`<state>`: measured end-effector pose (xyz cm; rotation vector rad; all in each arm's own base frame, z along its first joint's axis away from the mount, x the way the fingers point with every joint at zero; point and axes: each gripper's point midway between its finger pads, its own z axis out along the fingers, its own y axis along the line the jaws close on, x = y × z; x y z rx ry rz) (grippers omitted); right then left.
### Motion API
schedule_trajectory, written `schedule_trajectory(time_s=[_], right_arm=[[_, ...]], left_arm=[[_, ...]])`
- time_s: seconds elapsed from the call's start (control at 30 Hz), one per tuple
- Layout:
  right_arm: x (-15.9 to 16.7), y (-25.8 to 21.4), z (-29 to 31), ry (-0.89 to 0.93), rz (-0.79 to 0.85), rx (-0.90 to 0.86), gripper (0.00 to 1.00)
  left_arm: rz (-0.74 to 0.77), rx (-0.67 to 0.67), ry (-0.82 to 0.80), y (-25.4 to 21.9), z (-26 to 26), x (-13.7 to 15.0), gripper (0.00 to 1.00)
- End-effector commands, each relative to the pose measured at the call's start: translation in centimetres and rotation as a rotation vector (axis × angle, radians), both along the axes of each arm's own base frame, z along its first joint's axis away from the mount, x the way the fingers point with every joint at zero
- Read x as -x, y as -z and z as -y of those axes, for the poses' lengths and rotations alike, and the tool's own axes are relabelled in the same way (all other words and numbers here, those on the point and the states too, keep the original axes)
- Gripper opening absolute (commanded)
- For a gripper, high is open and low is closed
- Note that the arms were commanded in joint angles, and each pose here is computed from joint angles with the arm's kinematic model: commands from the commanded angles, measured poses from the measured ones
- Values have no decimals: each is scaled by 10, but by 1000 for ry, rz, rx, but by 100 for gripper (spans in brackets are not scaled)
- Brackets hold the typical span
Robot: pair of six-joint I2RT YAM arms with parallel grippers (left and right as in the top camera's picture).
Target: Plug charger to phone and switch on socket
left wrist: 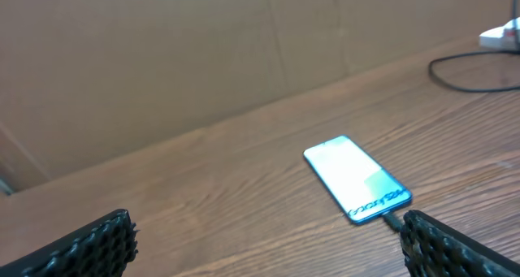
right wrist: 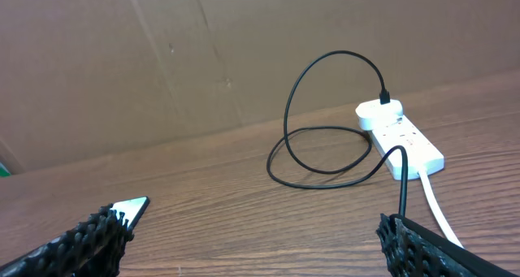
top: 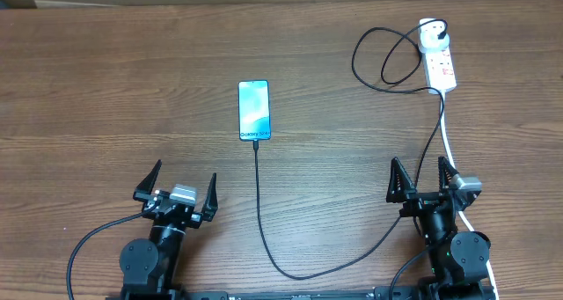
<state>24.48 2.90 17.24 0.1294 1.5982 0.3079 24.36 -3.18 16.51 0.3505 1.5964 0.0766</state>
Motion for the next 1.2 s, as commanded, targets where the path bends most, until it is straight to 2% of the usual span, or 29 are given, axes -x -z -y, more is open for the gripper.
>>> schedule_trajectory(time_s=[0.0,1.17], right_arm=[[0,2,-3,-12,2,-3,100],[0,2,-3,-12,2,-3,100]], left_arm=[[2,-33,-8,7,-3,-1,100],[1,-38,-30,7,-6,-1,100]])
